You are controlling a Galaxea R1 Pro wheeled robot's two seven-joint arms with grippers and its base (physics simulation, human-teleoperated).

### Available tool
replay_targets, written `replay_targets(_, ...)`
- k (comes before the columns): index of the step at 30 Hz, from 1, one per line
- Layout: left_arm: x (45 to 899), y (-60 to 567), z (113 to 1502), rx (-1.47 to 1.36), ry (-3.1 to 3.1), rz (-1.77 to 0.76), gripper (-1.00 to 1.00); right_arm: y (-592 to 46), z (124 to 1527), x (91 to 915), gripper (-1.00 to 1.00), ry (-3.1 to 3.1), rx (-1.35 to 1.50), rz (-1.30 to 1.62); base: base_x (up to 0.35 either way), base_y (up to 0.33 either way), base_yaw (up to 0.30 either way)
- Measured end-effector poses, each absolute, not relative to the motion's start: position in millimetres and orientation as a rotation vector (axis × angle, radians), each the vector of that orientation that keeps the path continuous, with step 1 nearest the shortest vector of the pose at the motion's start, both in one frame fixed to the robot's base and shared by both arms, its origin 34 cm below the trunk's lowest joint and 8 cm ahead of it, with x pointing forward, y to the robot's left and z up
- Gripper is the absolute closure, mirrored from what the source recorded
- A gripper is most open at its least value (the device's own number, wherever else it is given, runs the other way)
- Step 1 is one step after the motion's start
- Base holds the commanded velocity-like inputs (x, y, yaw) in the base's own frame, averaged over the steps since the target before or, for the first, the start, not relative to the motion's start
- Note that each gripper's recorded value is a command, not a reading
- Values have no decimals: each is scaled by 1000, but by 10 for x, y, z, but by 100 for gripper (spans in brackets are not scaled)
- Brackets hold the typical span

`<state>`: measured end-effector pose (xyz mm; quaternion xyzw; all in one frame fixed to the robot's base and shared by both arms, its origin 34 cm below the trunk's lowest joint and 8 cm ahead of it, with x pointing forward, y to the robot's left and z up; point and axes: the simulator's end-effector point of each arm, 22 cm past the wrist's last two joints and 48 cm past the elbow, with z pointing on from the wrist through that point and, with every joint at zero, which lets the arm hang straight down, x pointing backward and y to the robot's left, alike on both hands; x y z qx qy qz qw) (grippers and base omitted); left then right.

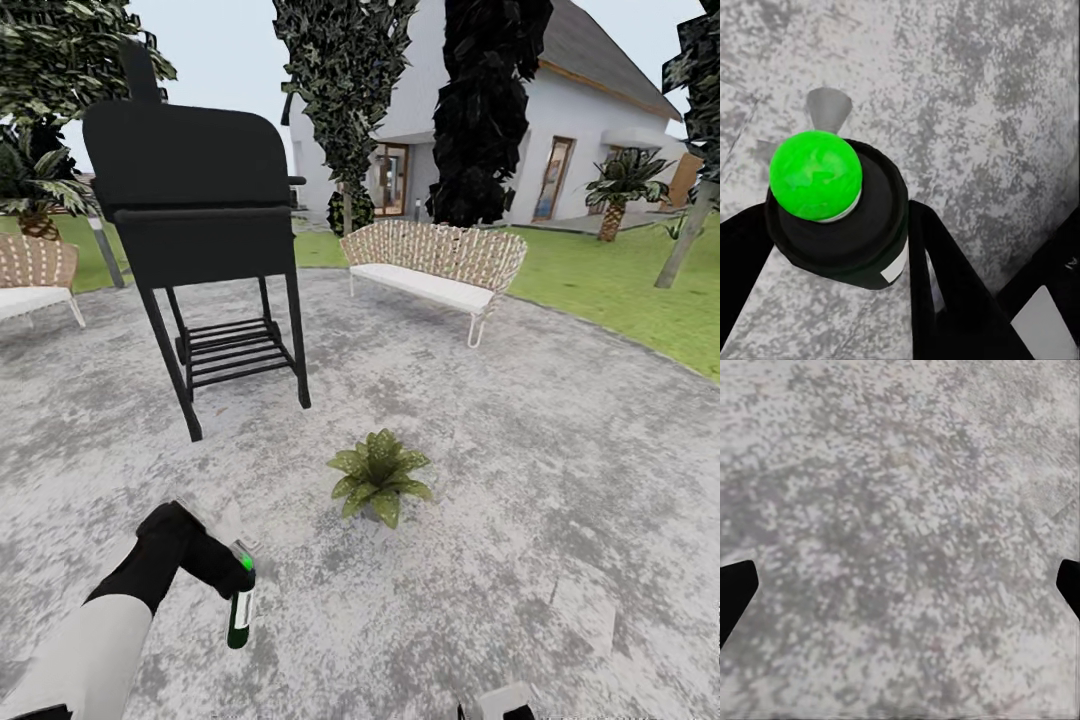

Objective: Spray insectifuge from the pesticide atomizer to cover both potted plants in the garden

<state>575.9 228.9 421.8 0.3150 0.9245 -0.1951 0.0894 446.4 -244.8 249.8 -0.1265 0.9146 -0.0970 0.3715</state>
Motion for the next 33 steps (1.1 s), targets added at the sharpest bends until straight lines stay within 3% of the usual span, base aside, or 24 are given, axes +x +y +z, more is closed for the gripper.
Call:
replay_targets(10, 5709, 2126, 4041, 931, 2633, -607, 100, -2459, 2499, 4464, -100, 2345, -324, -252, -217, -176, 7)
replay_targets(21, 5736, 2110, 4015, 925, 2629, -582, 100, -2480, 2503, 4466, -100, 2345, -317, -257, -9, -249, 0)
replay_targets(28, 5768, 2170, 3972, 913, 2638, -534, 100, -2454, 2543, 4542, -100, 2326, -323, -252, 0, -29, 0)
replay_targets(30, 5767, 2178, 3964, 911, 2640, -531, 100, -2496, 2794, 4947, -100, 2227, -312, -267, 0, 0, 0)
replay_targets(33, 5791, 2140, 3974, 993, 2583, -521, 100, -1860, 3385, 5738, -100, 2094, -554, 75, 0, 0, 0)
